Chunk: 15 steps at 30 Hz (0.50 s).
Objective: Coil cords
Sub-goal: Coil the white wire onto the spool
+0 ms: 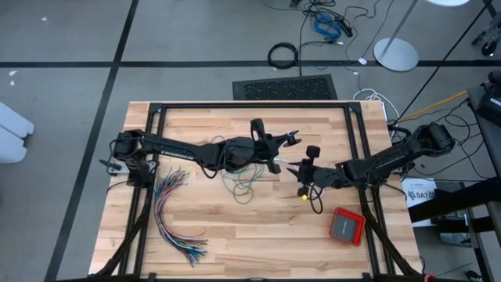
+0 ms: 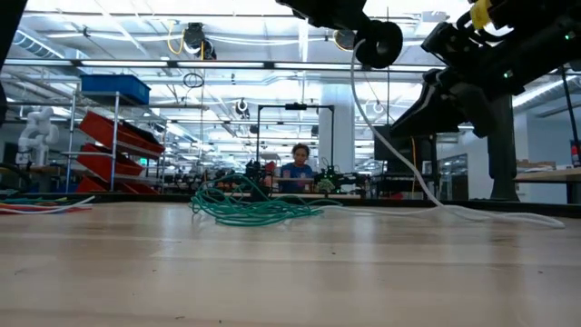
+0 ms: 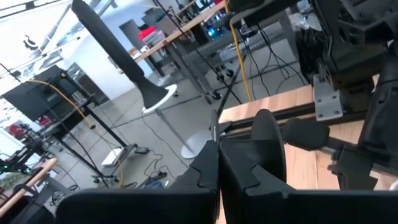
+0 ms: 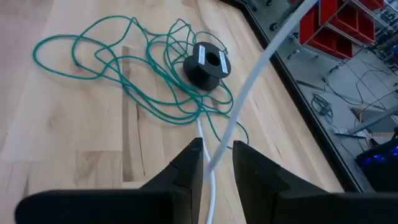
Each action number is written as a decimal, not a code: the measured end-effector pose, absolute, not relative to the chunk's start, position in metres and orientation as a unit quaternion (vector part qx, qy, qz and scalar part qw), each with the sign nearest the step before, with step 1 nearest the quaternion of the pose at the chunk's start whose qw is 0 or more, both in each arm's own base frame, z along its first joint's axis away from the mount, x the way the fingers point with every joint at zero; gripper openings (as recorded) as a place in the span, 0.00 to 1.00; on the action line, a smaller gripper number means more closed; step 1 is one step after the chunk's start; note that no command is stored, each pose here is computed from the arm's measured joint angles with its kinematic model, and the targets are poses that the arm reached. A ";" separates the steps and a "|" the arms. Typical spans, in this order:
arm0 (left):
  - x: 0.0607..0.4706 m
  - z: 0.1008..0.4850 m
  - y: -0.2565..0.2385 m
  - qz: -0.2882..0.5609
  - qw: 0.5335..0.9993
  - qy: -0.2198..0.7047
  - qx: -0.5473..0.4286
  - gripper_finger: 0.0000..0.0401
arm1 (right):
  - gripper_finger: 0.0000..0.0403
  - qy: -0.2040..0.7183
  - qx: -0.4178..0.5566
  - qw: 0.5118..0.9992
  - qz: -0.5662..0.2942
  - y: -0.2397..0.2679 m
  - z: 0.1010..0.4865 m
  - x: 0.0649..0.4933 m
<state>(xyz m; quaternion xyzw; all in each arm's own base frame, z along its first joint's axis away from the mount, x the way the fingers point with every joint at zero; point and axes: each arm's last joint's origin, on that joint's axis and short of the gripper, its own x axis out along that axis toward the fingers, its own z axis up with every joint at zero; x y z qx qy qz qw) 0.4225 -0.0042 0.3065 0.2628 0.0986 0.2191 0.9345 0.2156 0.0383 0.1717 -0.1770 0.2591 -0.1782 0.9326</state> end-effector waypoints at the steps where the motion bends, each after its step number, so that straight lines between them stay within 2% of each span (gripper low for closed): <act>1: 0.422 0.307 -0.005 0.219 0.935 0.098 0.261 0.00 | 0.19 0.261 -0.178 0.932 -0.179 0.038 0.171 0.215; 15: 0.422 0.317 -0.023 0.190 0.951 0.039 0.241 0.00 | 0.19 0.275 -0.139 0.933 -0.185 0.030 0.168 0.216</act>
